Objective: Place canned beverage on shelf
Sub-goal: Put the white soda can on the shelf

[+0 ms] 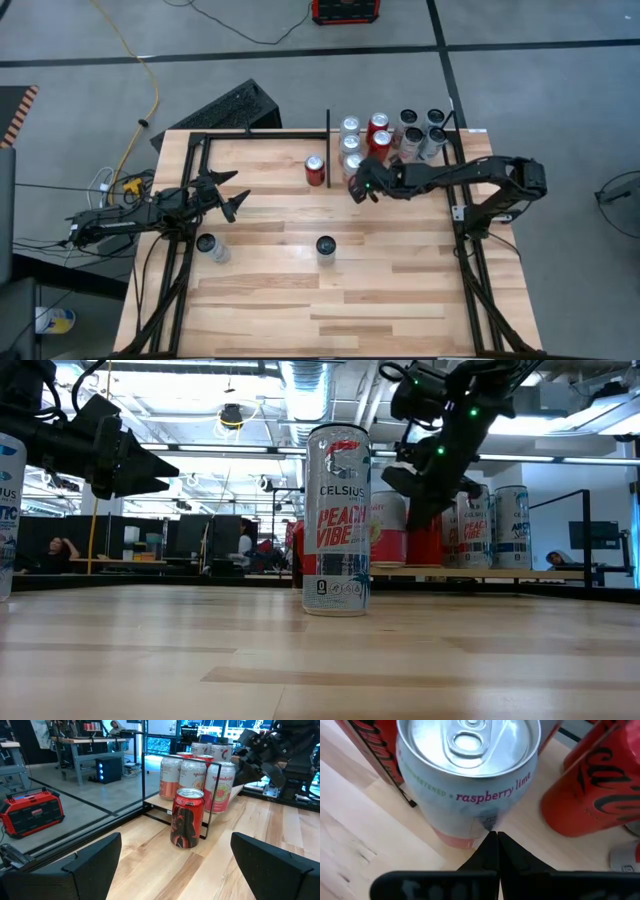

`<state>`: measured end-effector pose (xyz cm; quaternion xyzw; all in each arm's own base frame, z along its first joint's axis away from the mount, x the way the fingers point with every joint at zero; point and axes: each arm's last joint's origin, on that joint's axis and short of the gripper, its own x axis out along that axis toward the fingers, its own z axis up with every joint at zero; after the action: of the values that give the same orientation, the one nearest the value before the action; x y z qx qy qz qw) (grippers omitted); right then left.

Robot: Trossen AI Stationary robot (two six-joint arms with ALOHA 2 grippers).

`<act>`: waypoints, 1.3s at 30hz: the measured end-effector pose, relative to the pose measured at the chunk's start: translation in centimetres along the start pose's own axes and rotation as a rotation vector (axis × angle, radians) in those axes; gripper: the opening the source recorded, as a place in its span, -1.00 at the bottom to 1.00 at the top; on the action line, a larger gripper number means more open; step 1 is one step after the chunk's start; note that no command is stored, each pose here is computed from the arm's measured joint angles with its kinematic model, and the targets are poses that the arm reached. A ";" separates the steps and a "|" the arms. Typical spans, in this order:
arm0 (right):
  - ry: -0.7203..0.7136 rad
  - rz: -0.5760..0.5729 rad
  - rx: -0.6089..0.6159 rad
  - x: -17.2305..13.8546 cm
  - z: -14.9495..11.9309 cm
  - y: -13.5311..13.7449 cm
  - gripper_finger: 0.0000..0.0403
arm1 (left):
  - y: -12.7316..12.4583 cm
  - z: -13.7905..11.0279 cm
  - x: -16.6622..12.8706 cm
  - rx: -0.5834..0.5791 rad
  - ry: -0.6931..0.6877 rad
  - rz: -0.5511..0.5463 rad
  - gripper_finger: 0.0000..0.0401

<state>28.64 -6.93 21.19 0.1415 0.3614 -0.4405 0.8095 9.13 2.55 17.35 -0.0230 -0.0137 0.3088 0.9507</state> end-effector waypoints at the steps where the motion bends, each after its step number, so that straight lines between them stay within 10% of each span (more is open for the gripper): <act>1: -0.002 0.006 -0.001 0.1 0.1 -0.1 -0.92 | 0.0 0.0 0.0 0.000 0.000 0.000 0.80; 39: -0.016 0.195 0.000 -2.2 0.2 1.6 -0.91 | 0.0 0.0 0.0 0.000 0.000 0.000 0.80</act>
<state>29.30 -4.81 22.74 0.1723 0.3395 -0.3606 0.8515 9.12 2.55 17.36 -0.0230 -0.0139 0.3088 0.9507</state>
